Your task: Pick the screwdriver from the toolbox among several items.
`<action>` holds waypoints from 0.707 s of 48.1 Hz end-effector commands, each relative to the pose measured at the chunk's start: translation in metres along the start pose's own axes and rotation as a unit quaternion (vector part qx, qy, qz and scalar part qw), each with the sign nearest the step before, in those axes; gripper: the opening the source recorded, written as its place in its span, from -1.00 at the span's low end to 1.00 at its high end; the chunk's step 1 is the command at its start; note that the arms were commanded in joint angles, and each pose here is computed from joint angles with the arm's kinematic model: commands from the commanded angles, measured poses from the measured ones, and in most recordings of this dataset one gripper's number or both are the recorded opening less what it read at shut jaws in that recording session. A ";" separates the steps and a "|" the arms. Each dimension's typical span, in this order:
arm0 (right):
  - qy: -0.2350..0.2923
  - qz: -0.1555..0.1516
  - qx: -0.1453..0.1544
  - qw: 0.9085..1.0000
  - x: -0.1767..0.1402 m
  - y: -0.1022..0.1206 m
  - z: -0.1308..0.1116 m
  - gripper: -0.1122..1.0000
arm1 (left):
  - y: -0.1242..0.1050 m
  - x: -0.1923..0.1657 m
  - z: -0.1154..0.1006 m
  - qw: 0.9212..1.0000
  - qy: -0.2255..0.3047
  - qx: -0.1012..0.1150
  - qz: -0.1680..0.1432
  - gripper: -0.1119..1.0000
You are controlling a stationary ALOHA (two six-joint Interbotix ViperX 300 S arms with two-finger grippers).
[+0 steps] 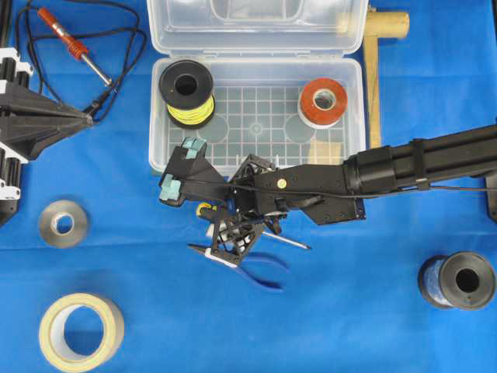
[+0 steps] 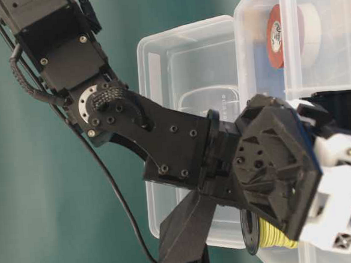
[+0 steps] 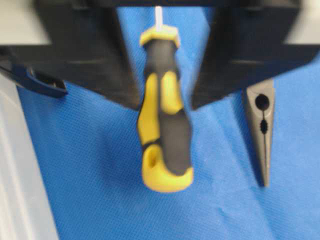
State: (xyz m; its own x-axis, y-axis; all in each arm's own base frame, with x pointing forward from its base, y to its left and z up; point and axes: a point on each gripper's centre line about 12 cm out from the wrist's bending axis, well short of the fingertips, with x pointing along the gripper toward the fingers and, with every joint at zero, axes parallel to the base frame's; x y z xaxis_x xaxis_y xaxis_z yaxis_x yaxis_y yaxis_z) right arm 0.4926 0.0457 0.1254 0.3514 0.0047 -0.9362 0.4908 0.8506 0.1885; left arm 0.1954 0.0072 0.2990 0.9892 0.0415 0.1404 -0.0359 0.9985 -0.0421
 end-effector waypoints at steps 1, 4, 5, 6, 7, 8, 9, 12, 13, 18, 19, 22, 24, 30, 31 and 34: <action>-0.034 0.012 -0.010 0.999 -0.035 0.006 0.014 0.27 | 0.000 0.002 0.004 1.000 -0.007 -0.001 0.000 -0.80; -0.050 0.007 -0.024 0.998 -0.053 0.005 0.016 0.55 | 0.000 0.001 0.004 1.000 -0.007 -0.001 0.000 -0.80; -0.056 0.005 -0.029 0.998 -0.060 0.005 0.016 0.62 | 0.000 0.002 0.004 1.000 -0.006 -0.001 0.000 -0.80; -0.064 0.005 -0.032 0.997 -0.068 0.004 0.017 0.65 | 0.000 0.002 0.003 1.000 -0.005 -0.001 0.000 -0.80; -0.072 0.004 -0.038 0.997 -0.075 0.004 0.017 0.65 | 0.000 0.002 0.003 1.000 -0.005 -0.001 0.001 -0.80; -0.079 0.004 -0.043 0.996 -0.082 0.003 0.017 0.62 | 0.000 0.001 0.004 1.000 -0.005 -0.001 0.001 -0.80; -0.087 0.003 -0.046 0.995 -0.090 0.002 0.017 0.59 | 0.000 0.001 0.003 1.000 -0.005 -0.001 0.001 -0.80; -0.111 0.001 -0.054 0.992 -0.112 -0.002 0.016 0.52 | 0.000 0.001 0.002 1.000 -0.002 -0.001 0.000 -0.80; -0.119 -0.001 -0.056 0.991 -0.119 -0.004 0.016 0.52 | 0.000 0.001 0.002 1.000 -0.003 -0.001 0.000 -0.80; -0.153 -0.015 -0.070 0.986 -0.150 -0.020 0.008 0.54 | 0.000 0.001 0.003 1.000 -0.003 -0.001 0.000 -0.80; -0.160 -0.018 -0.073 0.984 -0.156 -0.024 0.005 0.54 | 0.000 0.001 0.002 1.000 -0.002 -0.001 0.000 -0.80; -0.176 -0.025 -0.083 0.980 -0.169 -0.035 -0.003 0.54 | 0.000 0.001 0.002 1.000 -0.002 -0.001 0.000 -0.80; -0.189 -0.026 -0.091 0.977 -0.178 -0.044 -0.012 0.54 | 0.000 0.001 0.003 1.000 -0.003 -0.001 0.000 -0.80; -0.223 -0.008 -0.107 0.969 -0.193 -0.062 -0.034 0.54 | 0.000 0.001 0.003 1.000 -0.003 -0.002 0.000 -0.80; -0.230 -0.003 -0.110 0.967 -0.195 -0.064 -0.038 0.54 | 0.000 0.001 0.003 1.000 -0.003 -0.001 0.000 -0.80; -0.248 0.015 -0.116 0.962 -0.203 -0.072 -0.050 0.54 | 0.000 0.001 0.003 1.000 -0.003 -0.002 0.000 -0.80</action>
State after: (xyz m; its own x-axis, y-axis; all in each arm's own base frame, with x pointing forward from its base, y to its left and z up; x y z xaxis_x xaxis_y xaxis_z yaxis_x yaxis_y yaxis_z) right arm 0.3629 0.0094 0.2718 0.6623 -0.1949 -0.7234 0.3391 0.9390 0.0575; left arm 0.1954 0.0069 0.2980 0.9899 0.0399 0.1359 -0.0342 0.9985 -0.0436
